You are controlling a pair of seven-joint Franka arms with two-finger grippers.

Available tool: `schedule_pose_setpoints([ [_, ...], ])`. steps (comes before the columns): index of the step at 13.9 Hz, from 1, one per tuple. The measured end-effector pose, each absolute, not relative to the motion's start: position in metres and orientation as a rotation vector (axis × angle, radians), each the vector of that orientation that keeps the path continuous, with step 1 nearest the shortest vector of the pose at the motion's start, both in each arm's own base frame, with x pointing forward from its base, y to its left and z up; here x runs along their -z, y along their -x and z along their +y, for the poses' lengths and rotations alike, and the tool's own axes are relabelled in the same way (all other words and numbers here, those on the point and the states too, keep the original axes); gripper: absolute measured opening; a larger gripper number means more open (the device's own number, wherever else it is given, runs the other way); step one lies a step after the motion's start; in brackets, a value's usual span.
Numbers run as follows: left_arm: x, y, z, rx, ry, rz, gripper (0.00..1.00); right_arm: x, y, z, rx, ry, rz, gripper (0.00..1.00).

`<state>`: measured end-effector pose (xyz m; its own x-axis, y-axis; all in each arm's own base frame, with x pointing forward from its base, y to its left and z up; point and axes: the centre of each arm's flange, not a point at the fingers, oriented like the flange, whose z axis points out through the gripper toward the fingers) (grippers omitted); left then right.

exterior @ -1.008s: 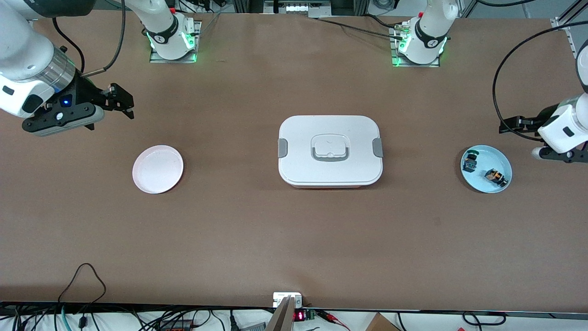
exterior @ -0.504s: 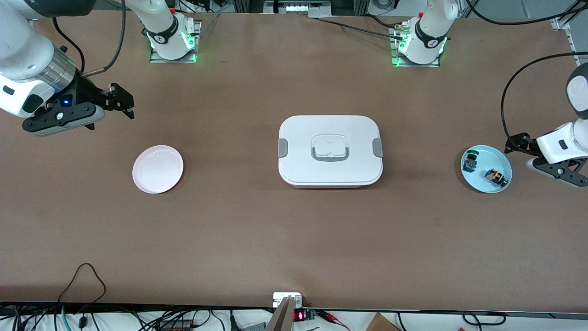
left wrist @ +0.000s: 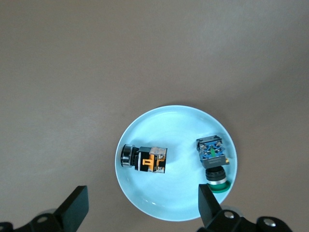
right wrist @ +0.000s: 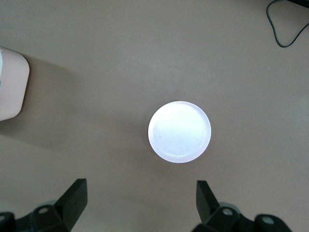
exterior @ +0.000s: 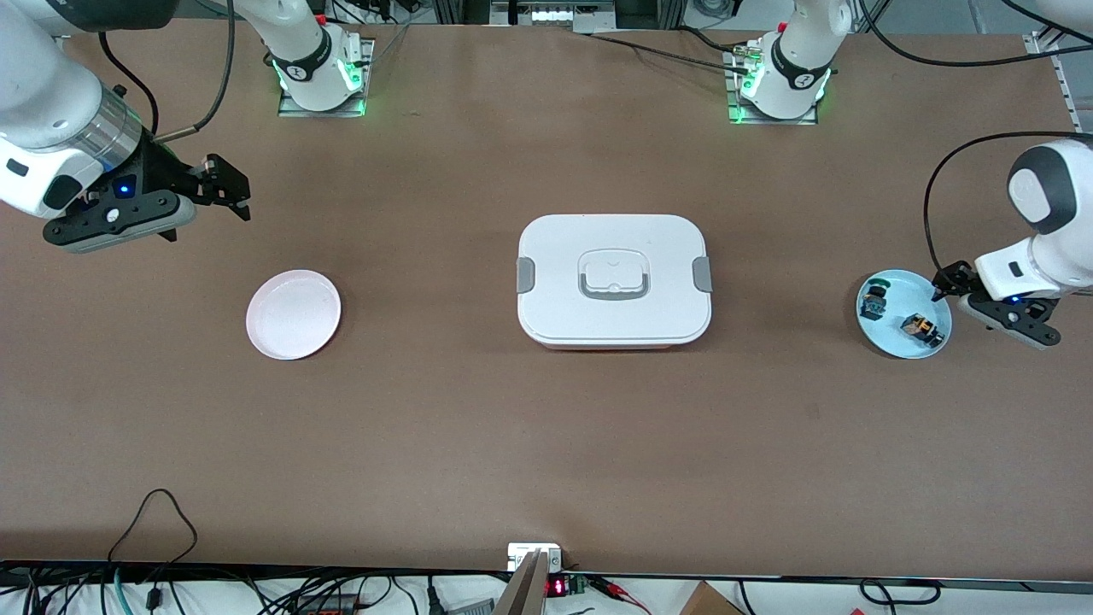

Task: Transfer orange switch to right arm and place
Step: 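Lower the left gripper onto the orange switch on the blue plate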

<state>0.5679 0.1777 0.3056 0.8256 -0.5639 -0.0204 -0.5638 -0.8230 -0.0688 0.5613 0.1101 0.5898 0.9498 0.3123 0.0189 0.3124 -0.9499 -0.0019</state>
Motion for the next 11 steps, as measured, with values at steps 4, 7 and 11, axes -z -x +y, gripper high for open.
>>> schedule_pose_setpoints([
  [4, -0.267, -0.571, 0.190, 0.034, 2.880, 1.005, 1.00, -0.590, -0.561, 0.110, 0.029, 3.097, -0.496, 1.00],
  [7, -0.244, -0.570, 0.195, 0.029, 2.869, 1.038, 1.00, -0.590, -0.561, 0.111, 0.029, 3.097, -0.498, 1.00],
  [11, -0.222, -0.564, 0.197, 0.061, 2.849, 1.046, 1.00, -0.590, -0.561, 0.112, 0.029, 3.096, -0.501, 1.00],
])
